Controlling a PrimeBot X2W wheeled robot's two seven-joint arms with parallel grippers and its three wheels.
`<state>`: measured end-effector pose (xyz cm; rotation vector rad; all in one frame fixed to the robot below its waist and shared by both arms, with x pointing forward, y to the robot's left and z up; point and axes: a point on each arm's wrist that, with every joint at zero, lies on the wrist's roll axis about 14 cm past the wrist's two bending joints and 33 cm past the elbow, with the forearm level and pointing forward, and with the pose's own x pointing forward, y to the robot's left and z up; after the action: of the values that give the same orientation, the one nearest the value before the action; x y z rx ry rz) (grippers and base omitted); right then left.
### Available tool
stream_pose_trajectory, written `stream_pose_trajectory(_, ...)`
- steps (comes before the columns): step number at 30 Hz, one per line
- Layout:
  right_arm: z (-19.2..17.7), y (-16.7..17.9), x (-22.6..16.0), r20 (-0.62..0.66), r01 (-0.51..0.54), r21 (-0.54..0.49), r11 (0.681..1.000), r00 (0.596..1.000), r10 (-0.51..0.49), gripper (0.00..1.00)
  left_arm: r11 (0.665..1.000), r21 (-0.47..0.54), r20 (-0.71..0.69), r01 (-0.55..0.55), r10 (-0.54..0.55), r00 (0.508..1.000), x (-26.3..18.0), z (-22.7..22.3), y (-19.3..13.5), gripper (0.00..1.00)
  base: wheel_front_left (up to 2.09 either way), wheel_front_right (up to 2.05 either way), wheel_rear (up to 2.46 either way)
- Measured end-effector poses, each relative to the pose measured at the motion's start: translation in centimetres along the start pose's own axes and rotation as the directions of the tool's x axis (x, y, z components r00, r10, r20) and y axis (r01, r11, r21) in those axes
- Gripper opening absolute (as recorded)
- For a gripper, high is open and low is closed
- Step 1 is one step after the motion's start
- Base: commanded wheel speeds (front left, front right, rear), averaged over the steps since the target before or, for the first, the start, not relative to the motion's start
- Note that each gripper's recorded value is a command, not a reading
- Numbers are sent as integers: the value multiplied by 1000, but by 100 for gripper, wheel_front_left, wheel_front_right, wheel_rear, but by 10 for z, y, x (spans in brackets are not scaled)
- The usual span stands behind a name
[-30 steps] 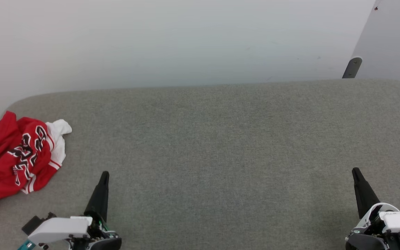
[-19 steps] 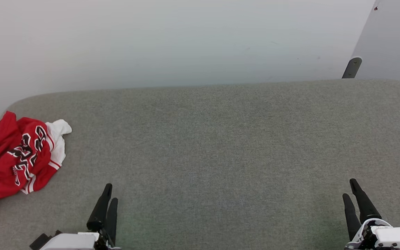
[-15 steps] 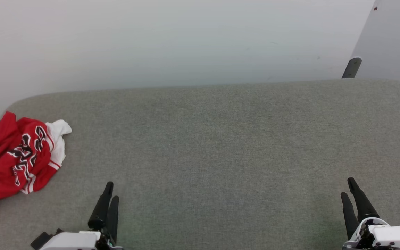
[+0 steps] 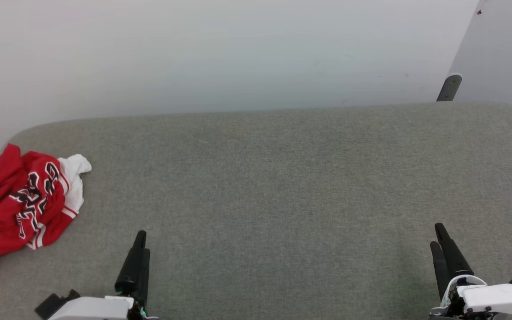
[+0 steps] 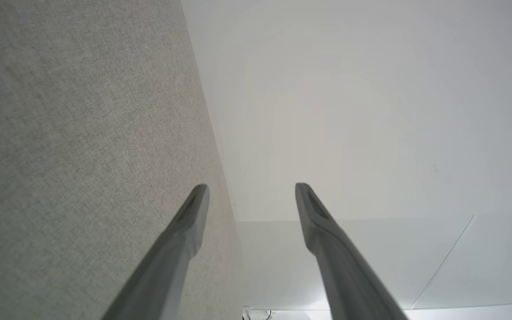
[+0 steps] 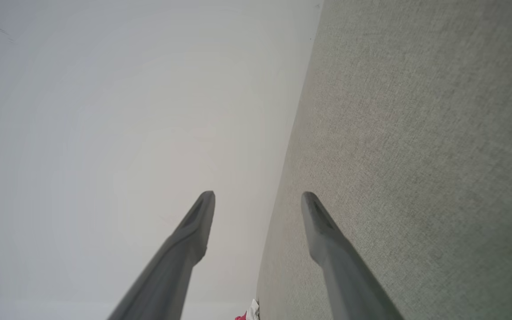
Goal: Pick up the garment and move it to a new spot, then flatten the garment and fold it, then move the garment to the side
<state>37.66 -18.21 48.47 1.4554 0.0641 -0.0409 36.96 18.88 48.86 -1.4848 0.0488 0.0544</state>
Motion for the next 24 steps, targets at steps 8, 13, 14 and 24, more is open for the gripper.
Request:
stream_pose_trajectory(8, -2, 4, 2, -1, -14, -115, 993, 1000, 14, 100, 993, 119, 10, -3, 2, 1000, -2, 3, -2, 100, 0, 0, 0)
stream_pose_trajectory(13, -3, 4, 1, -5, -17, -211, 977, 1000, 16, 100, 976, 217, 14, -11, 8, 1000, -4, 5, -1, 100, 0, 0, 0)
stream_pose_trajectory(14, -3, 4, 1, -5, -17, -231, 973, 1000, 17, 100, 970, 242, 15, -12, 9, 1000, -4, 6, -1, 100, 0, 0, 0)
stream_pose_trajectory(24, -3, 8, 3, -15, -38, -482, 876, 999, 36, 100, 854, 519, 10, -29, 27, 1000, -6, 8, 1, 100, 0, 0, 0)
